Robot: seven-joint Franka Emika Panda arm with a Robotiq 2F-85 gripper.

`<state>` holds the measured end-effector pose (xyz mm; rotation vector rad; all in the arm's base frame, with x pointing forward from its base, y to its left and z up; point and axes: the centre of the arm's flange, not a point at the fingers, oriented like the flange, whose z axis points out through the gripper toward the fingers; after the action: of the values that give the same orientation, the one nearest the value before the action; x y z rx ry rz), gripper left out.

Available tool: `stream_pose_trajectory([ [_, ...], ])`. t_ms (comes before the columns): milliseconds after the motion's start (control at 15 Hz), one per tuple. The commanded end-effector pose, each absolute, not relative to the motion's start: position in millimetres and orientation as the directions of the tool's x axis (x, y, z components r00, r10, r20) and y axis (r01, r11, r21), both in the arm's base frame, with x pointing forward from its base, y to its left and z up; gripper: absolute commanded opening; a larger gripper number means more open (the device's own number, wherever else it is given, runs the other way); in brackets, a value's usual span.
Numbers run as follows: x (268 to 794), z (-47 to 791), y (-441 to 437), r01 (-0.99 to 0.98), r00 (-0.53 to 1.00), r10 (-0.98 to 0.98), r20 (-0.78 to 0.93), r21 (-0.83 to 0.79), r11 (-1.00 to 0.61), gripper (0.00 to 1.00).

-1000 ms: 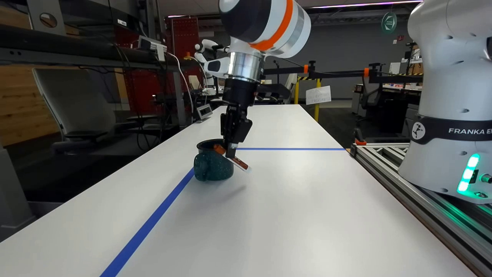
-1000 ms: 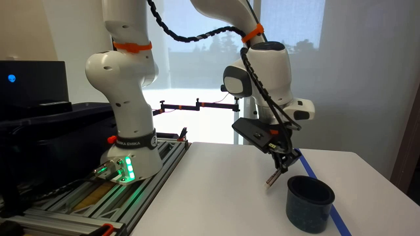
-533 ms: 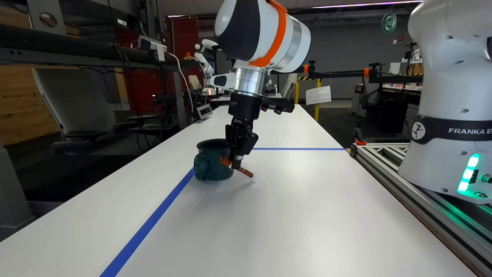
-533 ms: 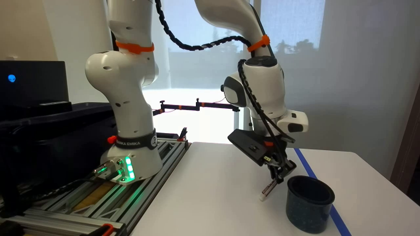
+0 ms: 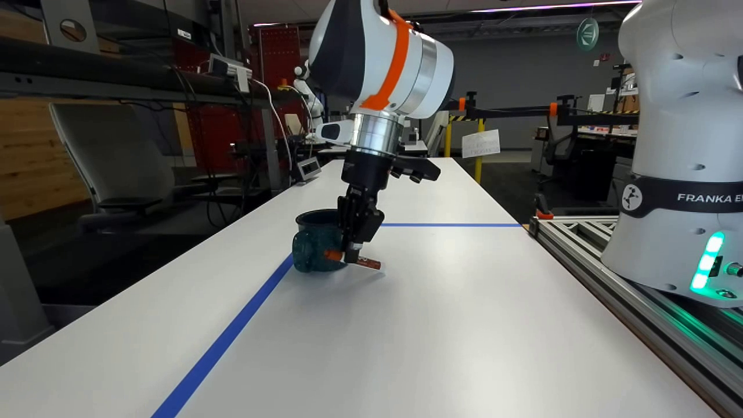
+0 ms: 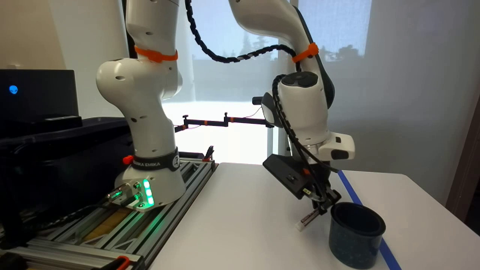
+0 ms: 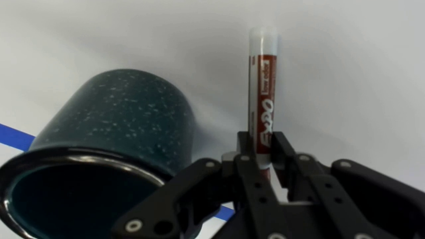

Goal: Remove the marker from the cup

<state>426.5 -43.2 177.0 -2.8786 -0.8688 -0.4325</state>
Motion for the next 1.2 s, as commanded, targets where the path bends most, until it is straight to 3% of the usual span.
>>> stream_pose_trajectory([
  [0, 425, 151, -48, 0.547, 0.799, 0.511, 0.317, -0.030, -0.837, 0.05],
  [467, 422, 147, -45, 0.565, 0.785, 0.531, 0.319, -0.019, -0.825, 0.05],
  [533, 422, 147, -45, 0.568, 0.783, 0.535, 0.317, -0.015, -0.823, 0.45],
  [600, 421, 148, -44, 0.571, 0.781, 0.538, 0.317, -0.015, -0.821, 0.46],
  [1000, 418, 166, -32, 0.591, 0.763, 0.563, 0.316, 0.011, -0.807, 0.90],
  [1133, 417, 177, -25, 0.595, 0.760, 0.570, 0.313, 0.019, -0.803, 1.00],
])
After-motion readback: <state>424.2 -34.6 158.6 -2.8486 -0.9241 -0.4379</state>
